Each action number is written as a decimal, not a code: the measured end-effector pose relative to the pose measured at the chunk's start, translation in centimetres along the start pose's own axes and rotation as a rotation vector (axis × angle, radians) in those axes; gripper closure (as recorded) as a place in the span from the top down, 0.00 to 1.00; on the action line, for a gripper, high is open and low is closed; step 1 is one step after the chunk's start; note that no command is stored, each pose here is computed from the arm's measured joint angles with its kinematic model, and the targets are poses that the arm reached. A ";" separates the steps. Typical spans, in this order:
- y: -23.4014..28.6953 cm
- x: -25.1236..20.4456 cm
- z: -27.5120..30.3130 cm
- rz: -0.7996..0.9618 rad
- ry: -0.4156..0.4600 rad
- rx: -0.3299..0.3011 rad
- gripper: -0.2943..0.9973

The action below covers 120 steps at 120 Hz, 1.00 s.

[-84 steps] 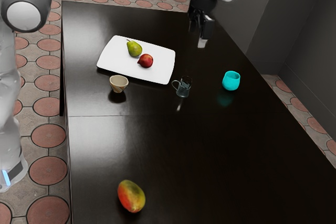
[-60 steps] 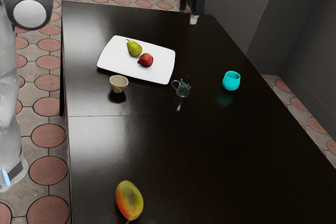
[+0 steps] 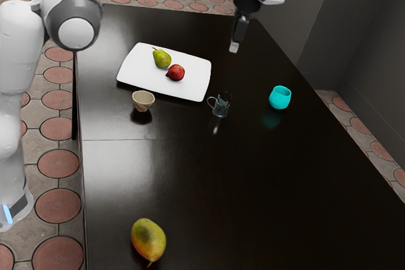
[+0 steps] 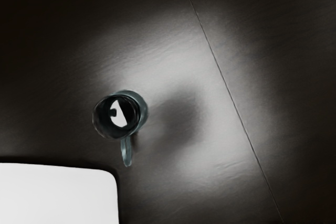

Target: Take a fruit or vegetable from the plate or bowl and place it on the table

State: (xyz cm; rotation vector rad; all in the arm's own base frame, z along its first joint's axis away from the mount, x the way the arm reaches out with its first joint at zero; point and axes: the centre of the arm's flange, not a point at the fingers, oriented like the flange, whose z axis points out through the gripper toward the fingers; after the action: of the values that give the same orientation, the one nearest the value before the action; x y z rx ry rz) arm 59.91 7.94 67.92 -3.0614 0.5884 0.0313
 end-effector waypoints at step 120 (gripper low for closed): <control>-14.3 -13.8 21.2 0.331 0.024 0.083 0.77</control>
State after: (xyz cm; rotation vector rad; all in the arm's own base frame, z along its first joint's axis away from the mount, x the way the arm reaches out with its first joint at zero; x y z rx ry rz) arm 52.06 26.93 47.38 -2.8540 1.0611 -0.0229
